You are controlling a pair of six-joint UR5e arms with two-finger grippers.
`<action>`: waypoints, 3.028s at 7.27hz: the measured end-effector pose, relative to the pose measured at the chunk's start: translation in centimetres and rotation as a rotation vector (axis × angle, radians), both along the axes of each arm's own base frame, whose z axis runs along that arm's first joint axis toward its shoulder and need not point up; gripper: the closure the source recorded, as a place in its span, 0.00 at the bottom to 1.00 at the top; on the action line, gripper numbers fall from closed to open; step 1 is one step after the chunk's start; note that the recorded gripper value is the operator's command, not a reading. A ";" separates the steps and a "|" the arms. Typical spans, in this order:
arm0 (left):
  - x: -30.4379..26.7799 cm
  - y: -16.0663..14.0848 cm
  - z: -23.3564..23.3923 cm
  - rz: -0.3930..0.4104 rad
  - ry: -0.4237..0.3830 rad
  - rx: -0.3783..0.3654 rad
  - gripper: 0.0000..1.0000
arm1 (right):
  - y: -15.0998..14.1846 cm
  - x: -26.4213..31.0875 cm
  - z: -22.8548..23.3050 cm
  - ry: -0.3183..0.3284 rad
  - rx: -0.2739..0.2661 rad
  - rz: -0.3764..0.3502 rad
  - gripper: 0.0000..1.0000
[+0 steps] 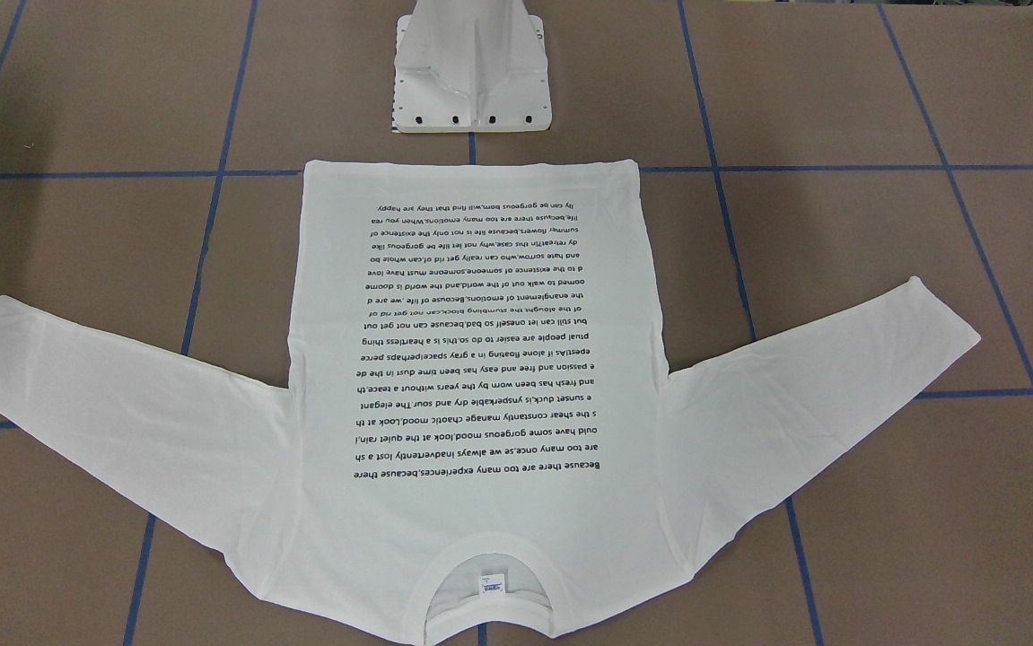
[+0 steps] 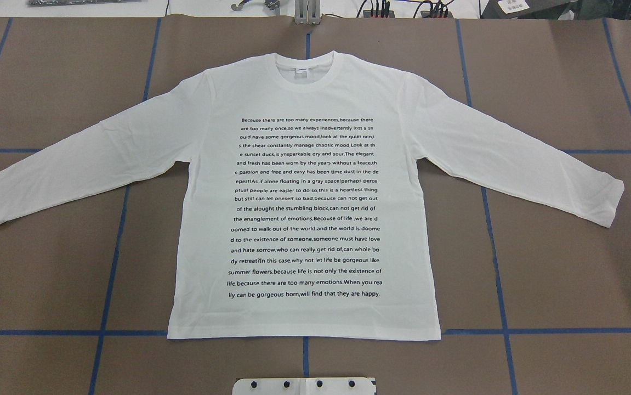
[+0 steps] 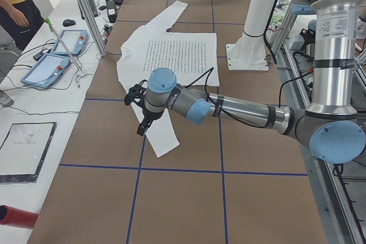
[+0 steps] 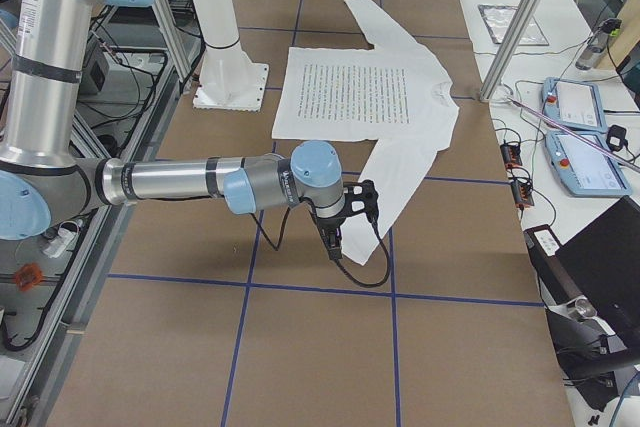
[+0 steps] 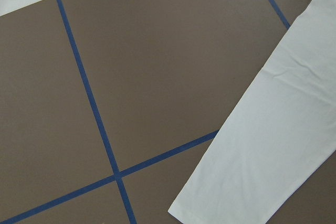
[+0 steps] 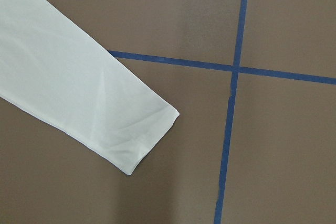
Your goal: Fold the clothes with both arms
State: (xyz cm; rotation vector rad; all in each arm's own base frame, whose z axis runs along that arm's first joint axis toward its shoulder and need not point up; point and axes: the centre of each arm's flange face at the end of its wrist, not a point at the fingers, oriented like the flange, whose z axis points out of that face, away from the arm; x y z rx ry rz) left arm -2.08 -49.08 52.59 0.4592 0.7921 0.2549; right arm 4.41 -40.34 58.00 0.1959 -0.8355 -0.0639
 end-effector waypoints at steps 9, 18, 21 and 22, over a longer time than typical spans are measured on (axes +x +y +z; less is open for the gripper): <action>0.3 1.3 -2.5 0.011 0.033 0.037 0.00 | -5.2 -4.6 2.9 -0.015 0.007 -0.086 0.03; 1.0 1.9 -3.4 0.074 0.150 0.015 0.00 | -13.0 -15.6 9.5 -0.080 -0.067 -0.055 0.18; 1.0 1.9 -3.4 0.075 0.150 0.014 0.00 | -10.9 -15.6 12.1 -0.074 -0.105 -0.056 0.26; 1.0 1.9 -3.4 0.075 0.150 0.015 0.00 | -10.5 -15.5 12.6 -0.073 -0.112 -0.056 0.26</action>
